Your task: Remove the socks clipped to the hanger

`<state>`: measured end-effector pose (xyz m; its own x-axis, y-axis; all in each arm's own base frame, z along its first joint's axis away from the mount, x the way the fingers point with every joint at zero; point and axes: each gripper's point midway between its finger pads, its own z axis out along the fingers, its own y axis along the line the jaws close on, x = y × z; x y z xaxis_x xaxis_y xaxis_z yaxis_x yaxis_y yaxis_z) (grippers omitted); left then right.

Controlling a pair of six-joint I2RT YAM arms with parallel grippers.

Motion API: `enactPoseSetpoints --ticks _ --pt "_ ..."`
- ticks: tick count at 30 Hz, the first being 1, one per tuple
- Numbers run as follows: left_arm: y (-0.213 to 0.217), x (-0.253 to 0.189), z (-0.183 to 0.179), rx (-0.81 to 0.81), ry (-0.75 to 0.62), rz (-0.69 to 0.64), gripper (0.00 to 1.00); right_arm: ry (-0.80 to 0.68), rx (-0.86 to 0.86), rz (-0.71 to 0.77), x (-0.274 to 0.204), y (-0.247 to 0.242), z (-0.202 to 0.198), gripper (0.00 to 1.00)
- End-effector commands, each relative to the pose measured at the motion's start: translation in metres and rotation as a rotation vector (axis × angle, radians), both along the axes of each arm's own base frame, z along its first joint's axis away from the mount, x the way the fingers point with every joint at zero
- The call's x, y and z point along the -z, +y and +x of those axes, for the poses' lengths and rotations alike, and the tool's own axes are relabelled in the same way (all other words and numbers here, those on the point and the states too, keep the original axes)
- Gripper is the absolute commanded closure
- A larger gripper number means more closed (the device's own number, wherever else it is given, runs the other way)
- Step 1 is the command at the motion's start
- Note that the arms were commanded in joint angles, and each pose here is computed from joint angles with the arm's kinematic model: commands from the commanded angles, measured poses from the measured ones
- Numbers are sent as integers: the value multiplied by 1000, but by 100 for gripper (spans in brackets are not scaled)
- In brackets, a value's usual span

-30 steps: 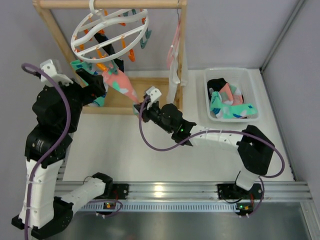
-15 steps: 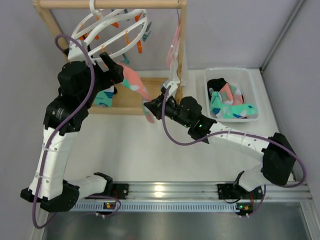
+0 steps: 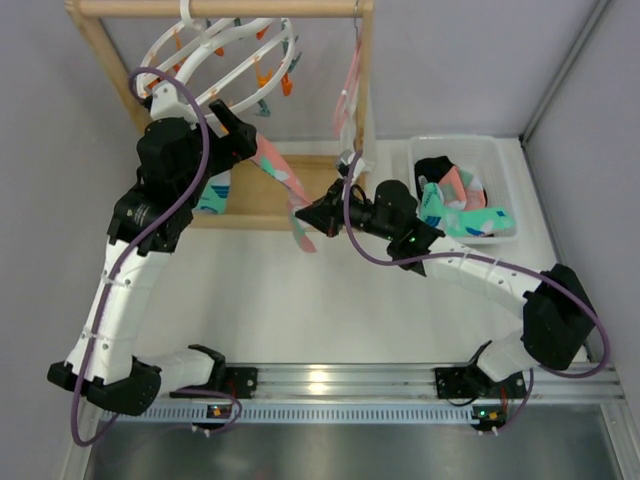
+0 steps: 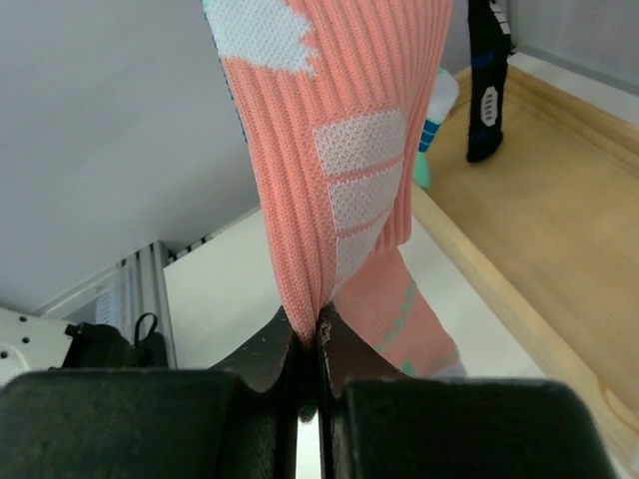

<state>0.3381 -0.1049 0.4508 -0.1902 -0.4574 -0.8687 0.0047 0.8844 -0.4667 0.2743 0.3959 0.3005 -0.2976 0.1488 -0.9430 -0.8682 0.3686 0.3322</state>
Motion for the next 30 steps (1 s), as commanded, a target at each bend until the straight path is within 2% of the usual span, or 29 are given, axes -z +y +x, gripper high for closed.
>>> enactPoseSetpoints --ticks 1,5,8,14,25,30 --pt "-2 -19 14 -21 -91 -53 7 -15 -94 82 -33 -3 -16 100" --pt "-9 -17 26 -14 -91 -78 15 -11 -112 85 -33 -2 -17 100" --pt "-8 -17 33 -36 -98 -93 17 -15 -134 94 -35 -1 -21 100" --pt "3 -18 33 -103 -135 -120 33 -14 -160 106 -37 0 -25 100" --pt "16 -10 42 -194 -164 -135 36 -12 -180 104 -32 6 -27 100" --pt "19 -22 43 -213 -195 -147 39 -6 -183 92 -26 9 -27 100"
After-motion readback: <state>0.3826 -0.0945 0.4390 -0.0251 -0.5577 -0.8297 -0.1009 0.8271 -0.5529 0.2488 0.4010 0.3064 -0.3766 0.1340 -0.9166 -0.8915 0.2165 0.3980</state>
